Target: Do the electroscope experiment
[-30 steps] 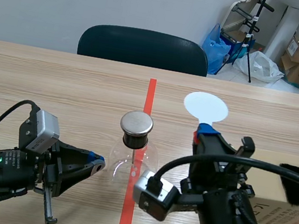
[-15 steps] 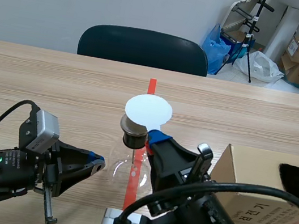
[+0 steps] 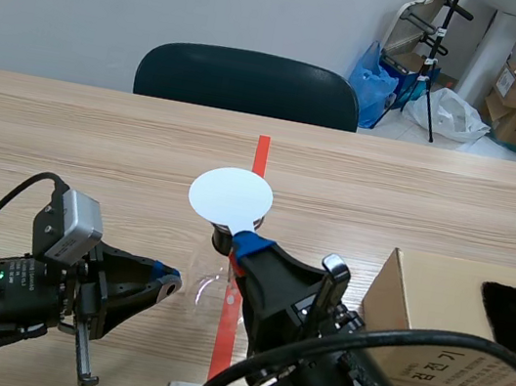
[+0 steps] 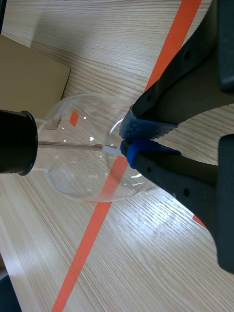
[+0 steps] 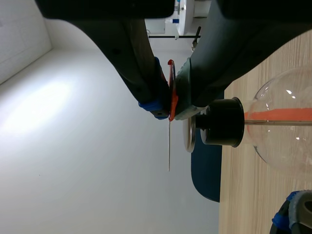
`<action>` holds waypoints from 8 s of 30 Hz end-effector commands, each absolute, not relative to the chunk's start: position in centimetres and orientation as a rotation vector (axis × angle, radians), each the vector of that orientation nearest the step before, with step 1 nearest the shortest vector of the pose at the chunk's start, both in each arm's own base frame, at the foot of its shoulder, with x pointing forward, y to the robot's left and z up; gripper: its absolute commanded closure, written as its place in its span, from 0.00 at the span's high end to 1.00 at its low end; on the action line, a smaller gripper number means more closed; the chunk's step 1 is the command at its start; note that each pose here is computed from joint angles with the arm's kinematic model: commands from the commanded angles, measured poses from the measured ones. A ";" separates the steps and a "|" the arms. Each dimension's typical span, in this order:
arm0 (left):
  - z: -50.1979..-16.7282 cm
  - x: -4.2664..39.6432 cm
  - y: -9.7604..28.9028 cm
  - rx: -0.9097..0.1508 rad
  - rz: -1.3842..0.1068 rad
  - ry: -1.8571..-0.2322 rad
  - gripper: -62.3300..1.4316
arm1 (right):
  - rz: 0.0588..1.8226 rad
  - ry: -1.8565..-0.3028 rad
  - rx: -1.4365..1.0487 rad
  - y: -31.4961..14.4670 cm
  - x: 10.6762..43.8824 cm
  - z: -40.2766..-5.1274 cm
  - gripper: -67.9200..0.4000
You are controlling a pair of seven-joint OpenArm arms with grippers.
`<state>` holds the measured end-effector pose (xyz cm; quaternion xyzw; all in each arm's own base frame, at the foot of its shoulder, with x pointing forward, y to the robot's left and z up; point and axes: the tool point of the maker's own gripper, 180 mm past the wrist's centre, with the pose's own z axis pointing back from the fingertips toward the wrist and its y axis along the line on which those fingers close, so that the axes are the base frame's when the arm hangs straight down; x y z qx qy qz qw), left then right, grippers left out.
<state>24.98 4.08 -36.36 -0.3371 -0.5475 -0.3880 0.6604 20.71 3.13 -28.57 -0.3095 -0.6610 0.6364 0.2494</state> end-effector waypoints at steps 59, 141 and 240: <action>-35.5 25.3 3.8 -0.776 -0.870 -1.269 0.08 | 1.722 -1.837 -0.875 3.2 21.0 -27.4 0.03; -35.5 25.3 3.8 -0.776 -0.870 -1.269 0.08 | 1.224 -1.388 -1.252 -7.3 25.8 -26.9 0.03; -35.5 25.3 3.8 -0.776 -0.870 -1.269 0.08 | 1.428 -1.579 -1.113 -2.6 24.7 -27.0 0.03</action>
